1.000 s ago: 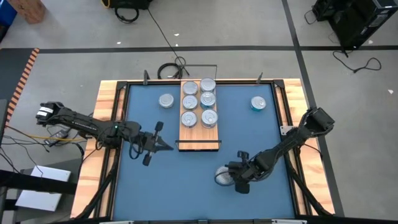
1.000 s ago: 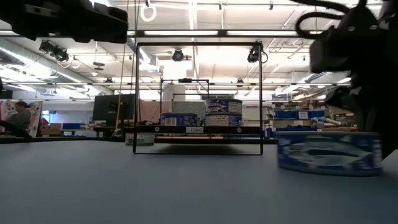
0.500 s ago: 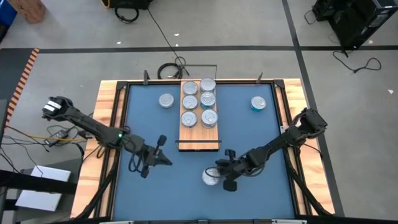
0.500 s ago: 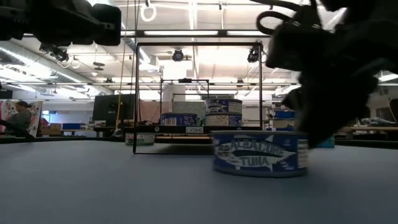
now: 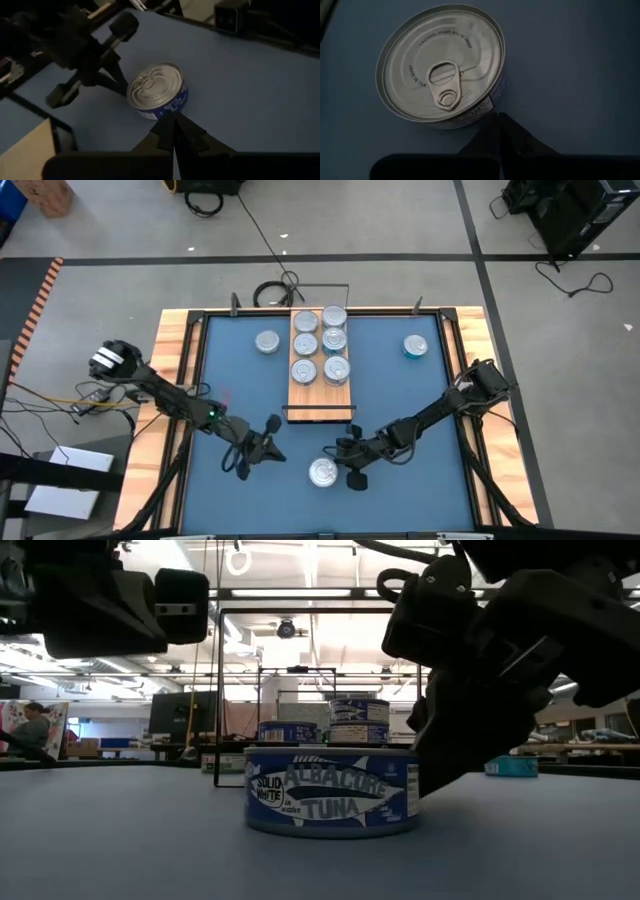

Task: Stack canned seafood by type on shelf
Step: Stack the blue tuna can on top of the other blue tuna can on the shelf

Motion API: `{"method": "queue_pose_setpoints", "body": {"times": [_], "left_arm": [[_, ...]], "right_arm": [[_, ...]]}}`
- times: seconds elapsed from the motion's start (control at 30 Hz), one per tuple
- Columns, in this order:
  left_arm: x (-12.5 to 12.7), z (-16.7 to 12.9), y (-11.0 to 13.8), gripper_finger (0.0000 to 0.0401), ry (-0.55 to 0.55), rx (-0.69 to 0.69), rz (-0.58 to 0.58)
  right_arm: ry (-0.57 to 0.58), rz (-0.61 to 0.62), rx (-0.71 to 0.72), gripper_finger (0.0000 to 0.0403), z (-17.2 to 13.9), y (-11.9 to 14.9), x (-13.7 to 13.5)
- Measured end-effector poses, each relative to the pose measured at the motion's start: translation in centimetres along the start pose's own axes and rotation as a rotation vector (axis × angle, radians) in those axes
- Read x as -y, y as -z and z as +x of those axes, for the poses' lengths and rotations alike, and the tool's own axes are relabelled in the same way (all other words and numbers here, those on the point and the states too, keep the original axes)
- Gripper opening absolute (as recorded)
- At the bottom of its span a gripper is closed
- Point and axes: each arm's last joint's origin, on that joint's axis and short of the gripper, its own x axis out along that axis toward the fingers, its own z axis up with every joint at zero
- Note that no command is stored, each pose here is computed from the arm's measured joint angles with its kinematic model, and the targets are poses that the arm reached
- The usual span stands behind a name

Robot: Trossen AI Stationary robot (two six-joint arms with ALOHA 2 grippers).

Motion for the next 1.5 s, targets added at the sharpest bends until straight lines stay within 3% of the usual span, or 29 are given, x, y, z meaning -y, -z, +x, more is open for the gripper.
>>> {"method": "queue_pose_setpoints", "body": {"times": [0.3,0.5,0.67,0.9,1.1,1.23,1.5], "left_arm": [[-0.3,2.3,-1.5,0.0009,0.045,0.000,0.028],[0.3,2.3,-2.2,0.0004,0.071,0.015,0.014],[0.7,2.3,-2.4,0.0003,0.061,0.003,-0.025],[1.4,2.5,-2.4,0.0002,-0.001,-0.026,-0.041],[1.9,3.6,-3.4,0.0005,-0.030,-0.021,-0.078],[2.2,4.7,-3.9,0.0020,-0.077,-0.062,-0.098],[3.3,8.2,-4.9,0.0061,-0.116,-0.250,-0.027]], "right_arm": [[-0.051,-0.045,-0.023,0.0003,-0.7,-1.2,-1.1],[0.031,-0.120,-0.117,0.0003,-3.3,-3.1,-4.3],[-0.030,-0.172,-0.079,0.0003,-3.9,-3.9,-7.0],[-0.077,-0.252,-0.092,0.0003,-1.8,-2.2,-8.6],[0.017,-0.281,-0.079,0.0003,0.4,-1.9,-8.7],[0.068,-0.278,-0.067,0.0003,1.5,-2.0,-8.4],[0.106,-0.272,-0.006,0.0003,2.0,-2.9,-7.8]]}}
